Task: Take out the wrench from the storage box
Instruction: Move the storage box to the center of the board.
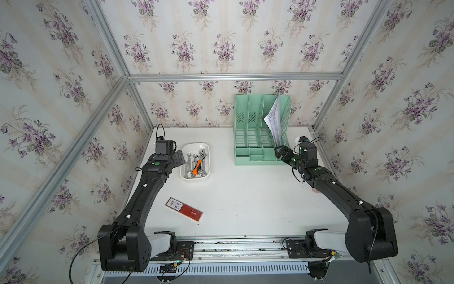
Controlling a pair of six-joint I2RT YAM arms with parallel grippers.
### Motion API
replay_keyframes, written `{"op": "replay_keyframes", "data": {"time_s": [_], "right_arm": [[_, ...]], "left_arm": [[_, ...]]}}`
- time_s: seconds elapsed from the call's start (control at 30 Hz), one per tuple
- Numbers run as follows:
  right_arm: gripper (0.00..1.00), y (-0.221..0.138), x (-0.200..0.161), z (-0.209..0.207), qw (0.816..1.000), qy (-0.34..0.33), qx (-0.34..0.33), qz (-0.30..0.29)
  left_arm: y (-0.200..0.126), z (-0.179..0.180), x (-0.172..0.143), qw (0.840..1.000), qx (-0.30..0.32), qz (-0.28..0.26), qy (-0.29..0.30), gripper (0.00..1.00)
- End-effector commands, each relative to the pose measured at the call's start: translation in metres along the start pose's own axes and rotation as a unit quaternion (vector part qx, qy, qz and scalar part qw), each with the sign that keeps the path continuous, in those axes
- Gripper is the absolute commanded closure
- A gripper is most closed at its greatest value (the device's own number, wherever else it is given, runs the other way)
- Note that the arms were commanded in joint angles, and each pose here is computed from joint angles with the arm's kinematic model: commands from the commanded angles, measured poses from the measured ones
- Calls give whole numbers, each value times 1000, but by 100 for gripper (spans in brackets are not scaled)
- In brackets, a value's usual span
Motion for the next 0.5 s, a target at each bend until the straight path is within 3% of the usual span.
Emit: {"op": "replay_keyframes", "data": {"time_s": [0.0, 0.07, 0.2, 0.47], "right_arm": [[3, 4, -30, 17, 998, -16, 16, 54], [3, 5, -44, 25, 996, -12, 34, 79], [3, 7, -72, 42, 991, -22, 70, 111], [5, 16, -92, 49, 987, -36, 69, 144]], "left_arm": [[17, -13, -12, 995, -52, 82, 23, 1], [33, -22, -16, 991, -73, 111, 30, 5], [52, -28, -18, 985, -80, 146, 42, 26], [73, -31, -26, 981, -75, 168, 55, 44]]}}
Point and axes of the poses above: each gripper's point midway between its finger pads, its own y axis out along the fingers, its own z axis along the line the jaws close on, x = y × z, the point moved 7 cm from there along -y, back along the fingers, and after that the axes turned 13 degrees about y, right-handed, at the moved point
